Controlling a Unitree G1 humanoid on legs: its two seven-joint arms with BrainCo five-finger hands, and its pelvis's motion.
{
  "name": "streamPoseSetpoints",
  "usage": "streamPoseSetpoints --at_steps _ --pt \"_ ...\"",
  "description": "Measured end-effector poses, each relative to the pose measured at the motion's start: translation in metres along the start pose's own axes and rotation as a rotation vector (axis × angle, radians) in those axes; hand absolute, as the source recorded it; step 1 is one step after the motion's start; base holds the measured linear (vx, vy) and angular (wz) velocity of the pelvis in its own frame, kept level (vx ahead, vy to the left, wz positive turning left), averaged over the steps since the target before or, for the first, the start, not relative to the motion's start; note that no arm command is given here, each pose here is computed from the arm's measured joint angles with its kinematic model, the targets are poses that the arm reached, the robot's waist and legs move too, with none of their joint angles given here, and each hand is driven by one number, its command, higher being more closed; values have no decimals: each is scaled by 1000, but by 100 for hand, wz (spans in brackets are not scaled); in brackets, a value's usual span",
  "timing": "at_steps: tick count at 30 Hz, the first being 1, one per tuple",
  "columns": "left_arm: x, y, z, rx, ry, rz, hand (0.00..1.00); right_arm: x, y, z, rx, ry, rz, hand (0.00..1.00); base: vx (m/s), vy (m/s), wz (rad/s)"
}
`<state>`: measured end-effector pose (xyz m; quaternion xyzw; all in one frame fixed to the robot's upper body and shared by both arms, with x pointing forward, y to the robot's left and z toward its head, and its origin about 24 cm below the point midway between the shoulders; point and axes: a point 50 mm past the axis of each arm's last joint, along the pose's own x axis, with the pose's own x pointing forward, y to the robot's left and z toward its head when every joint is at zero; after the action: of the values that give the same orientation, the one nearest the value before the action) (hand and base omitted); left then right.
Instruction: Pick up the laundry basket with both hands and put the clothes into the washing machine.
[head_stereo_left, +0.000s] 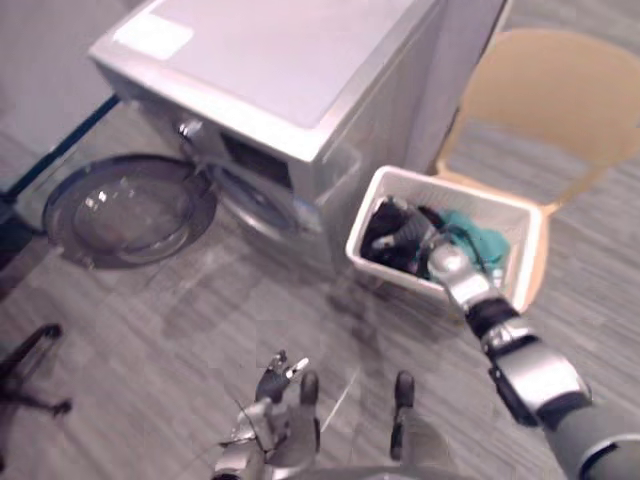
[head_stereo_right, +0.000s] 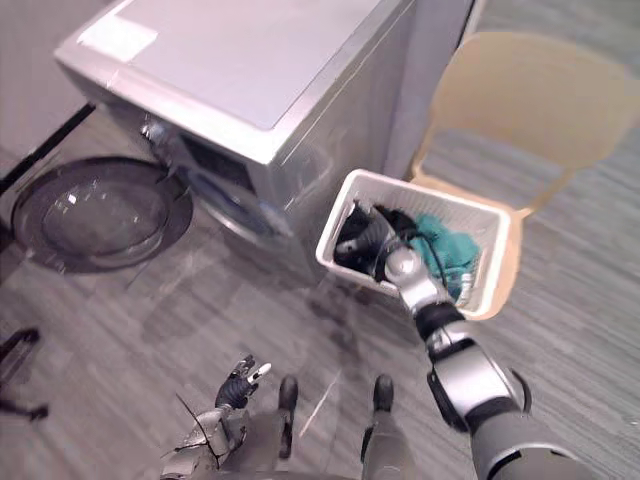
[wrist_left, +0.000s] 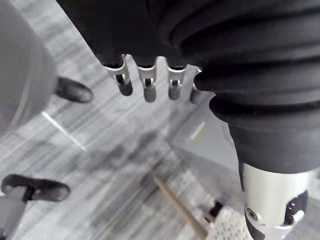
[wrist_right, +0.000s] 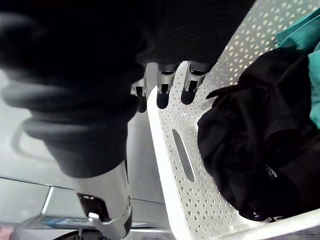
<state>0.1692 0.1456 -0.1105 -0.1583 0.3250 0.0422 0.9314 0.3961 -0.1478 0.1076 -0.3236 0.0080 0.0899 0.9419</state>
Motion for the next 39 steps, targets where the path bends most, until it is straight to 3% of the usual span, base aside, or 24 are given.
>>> streamPoseSetpoints --at_steps 5,9,13,39 --pt "0 -14 31 -41 -136 -60 0 11 -32 28 -118 -32 -118 0 -155 -43 6" --pt "-3 -23 46 -50 -213 -91 0 6 -63 21 -243 11 -182 0 -41 -23 25" --pt "-7 -21 49 -78 -238 -58 0 1 -84 16 -270 31 -233 0 50 -18 12" --pt "-21 -51 94 -194 -458 -118 0 -16 -154 44 -571 -11 -433 0 0 -8 7"
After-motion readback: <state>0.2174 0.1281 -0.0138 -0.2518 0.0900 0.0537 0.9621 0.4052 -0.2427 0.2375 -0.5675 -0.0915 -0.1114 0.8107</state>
